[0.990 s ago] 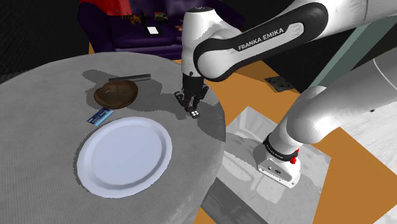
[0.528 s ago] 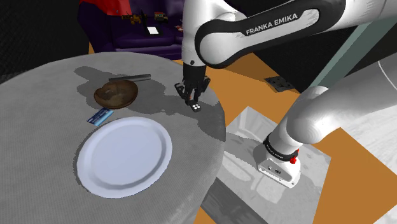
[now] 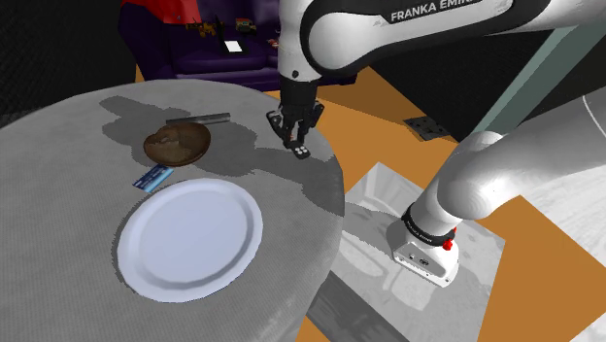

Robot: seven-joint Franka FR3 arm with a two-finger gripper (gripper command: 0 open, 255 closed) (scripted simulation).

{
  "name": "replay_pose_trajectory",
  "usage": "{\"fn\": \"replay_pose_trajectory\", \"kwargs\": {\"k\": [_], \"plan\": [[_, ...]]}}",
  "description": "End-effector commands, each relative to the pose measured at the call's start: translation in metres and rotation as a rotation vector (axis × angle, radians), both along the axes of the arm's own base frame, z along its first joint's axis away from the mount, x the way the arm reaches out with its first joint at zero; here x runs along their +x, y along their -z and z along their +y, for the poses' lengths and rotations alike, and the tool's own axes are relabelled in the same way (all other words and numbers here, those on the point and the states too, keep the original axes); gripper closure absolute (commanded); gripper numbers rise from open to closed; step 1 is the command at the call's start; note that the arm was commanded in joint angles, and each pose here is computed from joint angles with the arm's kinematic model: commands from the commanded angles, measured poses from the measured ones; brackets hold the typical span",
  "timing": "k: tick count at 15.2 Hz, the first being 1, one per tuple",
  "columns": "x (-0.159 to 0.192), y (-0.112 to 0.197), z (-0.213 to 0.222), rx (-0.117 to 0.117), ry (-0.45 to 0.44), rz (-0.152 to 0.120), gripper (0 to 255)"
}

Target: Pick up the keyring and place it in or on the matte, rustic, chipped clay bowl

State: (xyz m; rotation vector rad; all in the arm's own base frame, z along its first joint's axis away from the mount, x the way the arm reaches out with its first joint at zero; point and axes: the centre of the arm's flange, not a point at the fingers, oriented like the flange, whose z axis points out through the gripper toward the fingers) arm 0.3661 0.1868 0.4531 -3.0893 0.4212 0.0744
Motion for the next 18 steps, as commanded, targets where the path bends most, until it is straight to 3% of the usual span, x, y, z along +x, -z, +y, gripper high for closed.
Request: {"fn": "replay_pose_trajectory", "kwargs": {"k": [1,18], "plan": [[-0.001,-0.008,0.000,0.000,0.000,0.000,255],[0.183,-0.018,0.128,0.000,0.000,0.000,255]]}}
